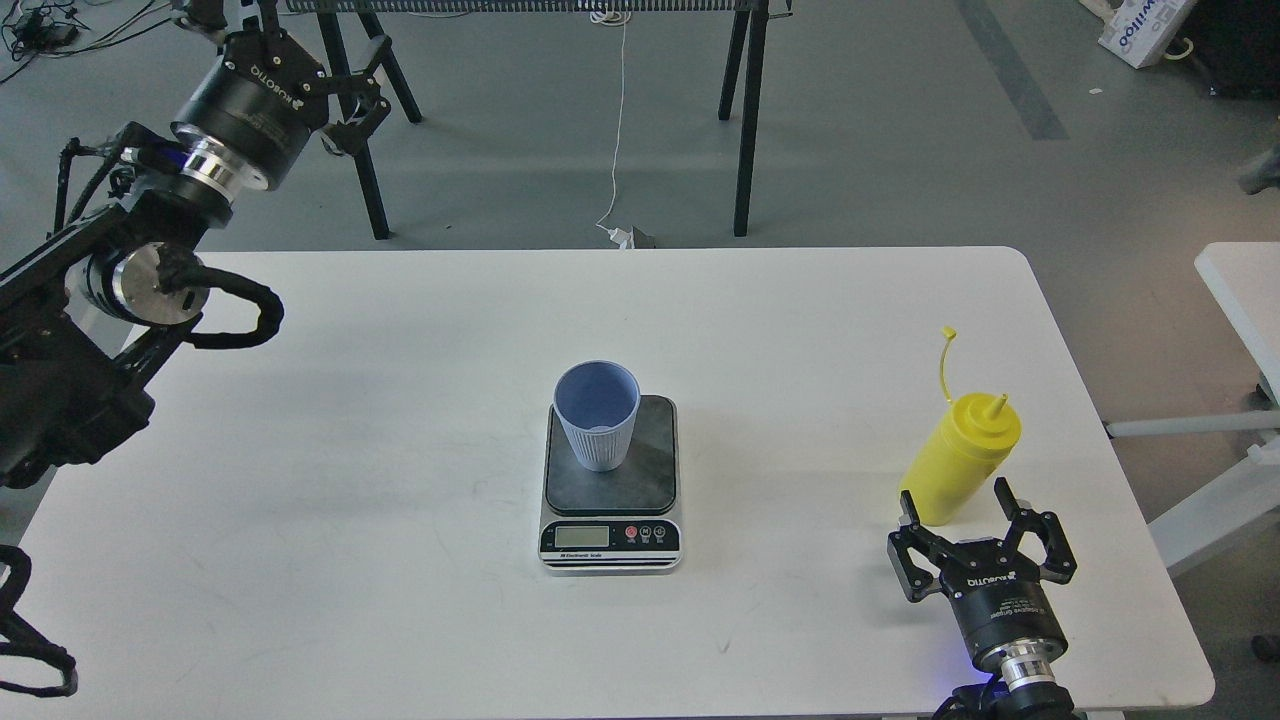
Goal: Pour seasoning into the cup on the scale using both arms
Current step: 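Move the right gripper to the yellow squeeze bottle and grasp it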
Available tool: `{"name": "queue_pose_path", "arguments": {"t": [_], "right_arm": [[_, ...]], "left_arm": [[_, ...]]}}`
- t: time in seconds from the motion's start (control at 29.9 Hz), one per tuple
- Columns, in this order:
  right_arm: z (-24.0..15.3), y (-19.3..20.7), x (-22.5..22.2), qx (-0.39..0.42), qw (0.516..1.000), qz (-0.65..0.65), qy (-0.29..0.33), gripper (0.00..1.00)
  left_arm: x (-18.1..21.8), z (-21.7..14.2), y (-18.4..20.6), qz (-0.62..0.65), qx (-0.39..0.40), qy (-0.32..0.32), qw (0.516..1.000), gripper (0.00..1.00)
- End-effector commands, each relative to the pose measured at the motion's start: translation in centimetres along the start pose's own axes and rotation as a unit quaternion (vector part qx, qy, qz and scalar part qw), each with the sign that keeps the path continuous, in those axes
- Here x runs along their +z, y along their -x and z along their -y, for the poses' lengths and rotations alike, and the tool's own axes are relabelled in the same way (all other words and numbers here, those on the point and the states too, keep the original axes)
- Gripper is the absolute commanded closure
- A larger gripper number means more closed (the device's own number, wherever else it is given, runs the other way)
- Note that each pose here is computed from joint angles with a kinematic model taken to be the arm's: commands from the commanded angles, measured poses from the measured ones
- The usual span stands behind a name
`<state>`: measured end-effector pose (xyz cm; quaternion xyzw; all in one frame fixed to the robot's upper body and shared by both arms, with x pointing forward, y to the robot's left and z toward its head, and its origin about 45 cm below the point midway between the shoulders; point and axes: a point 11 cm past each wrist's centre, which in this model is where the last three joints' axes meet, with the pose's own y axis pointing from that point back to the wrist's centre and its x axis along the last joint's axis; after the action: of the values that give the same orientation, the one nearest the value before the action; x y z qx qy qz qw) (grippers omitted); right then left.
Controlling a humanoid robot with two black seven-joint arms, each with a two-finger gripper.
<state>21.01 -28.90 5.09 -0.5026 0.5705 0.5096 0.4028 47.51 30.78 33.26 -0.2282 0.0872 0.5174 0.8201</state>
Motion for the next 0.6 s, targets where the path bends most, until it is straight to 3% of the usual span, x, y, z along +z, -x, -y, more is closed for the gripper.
{"name": "queue_pose_path", "arguments": {"t": [0.0, 0.33, 0.5, 0.57], "right_arm": [[0.9, 0.0, -0.3, 0.000, 1.000, -0.004, -0.003, 0.05], [3.7, 1.6, -0.3, -0.026, 1.000, -0.007, 0.000, 0.16], [4.7, 1.7, -0.6, -0.027, 1.000, -0.012, -0.005, 0.24], [4.9, 1.8, -0.6, -0.028, 1.000, -0.013, -0.005, 0.33]], "left_arm": [[0.5, -0.2, -0.3, 0.006, 0.003, 0.000, 1.000, 0.00], [1.4, -0.8, -1.3, 0.018, 0.010, 0.001, 1.000, 0.00], [1.7, -0.8, -1.4, 0.021, 0.013, 0.004, 1.000, 0.00], [1.7, -0.9, -1.5, 0.022, 0.013, 0.004, 1.000, 0.00]]}}
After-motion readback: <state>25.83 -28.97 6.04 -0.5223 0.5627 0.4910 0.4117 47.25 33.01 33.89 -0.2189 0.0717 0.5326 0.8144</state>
